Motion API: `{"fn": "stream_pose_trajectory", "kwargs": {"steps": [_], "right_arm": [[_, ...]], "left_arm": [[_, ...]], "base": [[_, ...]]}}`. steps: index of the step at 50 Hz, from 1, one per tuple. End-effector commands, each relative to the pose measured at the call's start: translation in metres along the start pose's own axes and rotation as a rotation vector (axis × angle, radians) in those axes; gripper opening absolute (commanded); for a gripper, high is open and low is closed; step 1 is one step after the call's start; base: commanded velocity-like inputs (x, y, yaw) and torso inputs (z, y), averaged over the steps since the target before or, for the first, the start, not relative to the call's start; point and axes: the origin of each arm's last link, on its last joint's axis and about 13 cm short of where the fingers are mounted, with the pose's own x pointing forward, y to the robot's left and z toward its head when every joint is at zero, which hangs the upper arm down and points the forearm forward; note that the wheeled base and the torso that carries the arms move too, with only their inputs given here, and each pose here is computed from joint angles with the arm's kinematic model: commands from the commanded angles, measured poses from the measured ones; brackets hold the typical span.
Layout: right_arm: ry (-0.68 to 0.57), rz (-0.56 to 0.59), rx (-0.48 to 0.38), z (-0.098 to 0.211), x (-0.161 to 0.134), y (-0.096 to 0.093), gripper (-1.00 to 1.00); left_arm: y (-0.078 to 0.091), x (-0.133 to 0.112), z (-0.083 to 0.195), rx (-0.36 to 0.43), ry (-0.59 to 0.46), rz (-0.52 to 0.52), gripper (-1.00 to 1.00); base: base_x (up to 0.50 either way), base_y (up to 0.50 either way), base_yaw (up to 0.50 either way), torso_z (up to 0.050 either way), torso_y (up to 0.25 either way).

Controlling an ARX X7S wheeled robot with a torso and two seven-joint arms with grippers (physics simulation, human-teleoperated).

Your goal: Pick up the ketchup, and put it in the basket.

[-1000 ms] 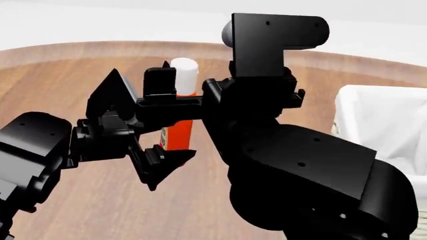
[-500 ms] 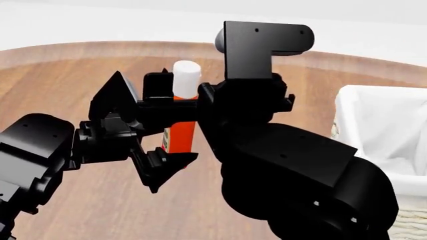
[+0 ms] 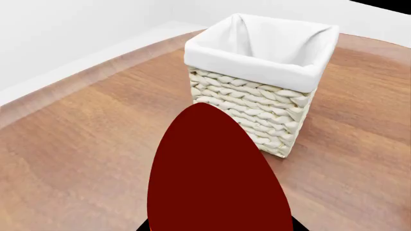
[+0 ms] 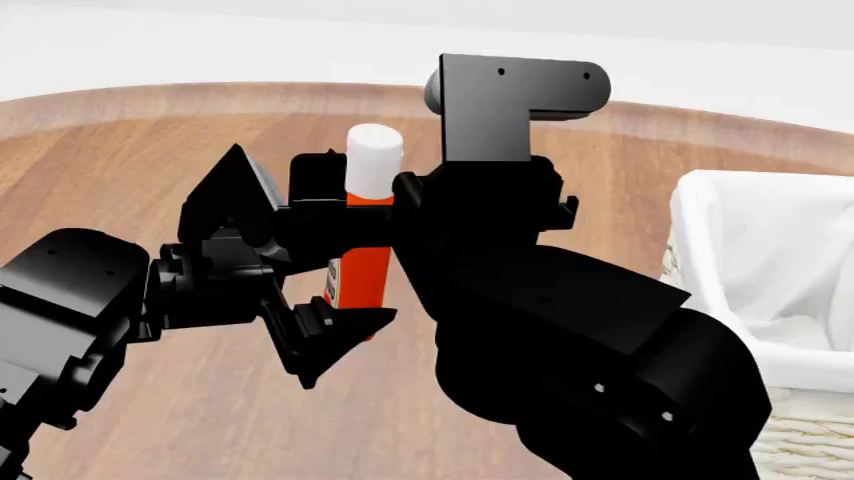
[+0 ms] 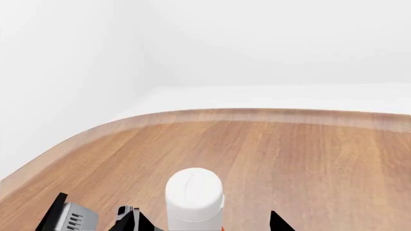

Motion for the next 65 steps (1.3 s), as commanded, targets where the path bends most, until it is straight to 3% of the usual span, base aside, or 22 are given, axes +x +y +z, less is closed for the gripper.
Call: {"fn": "stream_pose_trajectory", "kwargs": {"steps": [1, 32, 33, 64, 65], "right_arm": [[0.022, -0.011, -0.001, -0.004, 0.007, -0.003, 1.00], [0.036, -0.022, 0.006, -0.005, 0.018, -0.006, 1.00], [0.037, -0.023, 0.006, -0.005, 0.018, -0.006, -1.00], [0.003, -0.041, -0.001, -0.005, 0.023, -0.011, -1.00], [0.001, -0.040, -0.002, -0.004, 0.023, -0.010, -1.00]], "left_arm": [[-0.001, 0.001, 0.004, -0.013, -0.029, -0.004, -1.00], [-0.002, 0.002, -0.001, -0.018, -0.017, -0.010, -1.00], [-0.002, 0.002, -0.002, -0.018, -0.017, -0.010, -1.00], [-0.001, 0.003, -0.008, 0.002, 0.018, 0.015, -1.00], [-0.001, 0.003, -0.009, 0.004, 0.019, 0.019, 1.00]], "base": [[0.00, 0.00, 0.00, 0.000, 0.000], [0.00, 0.00, 0.00, 0.000, 0.000], [0.00, 0.00, 0.00, 0.000, 0.000], [0.00, 0.00, 0.00, 0.000, 0.000], [0.00, 0.00, 0.00, 0.000, 0.000]]}}
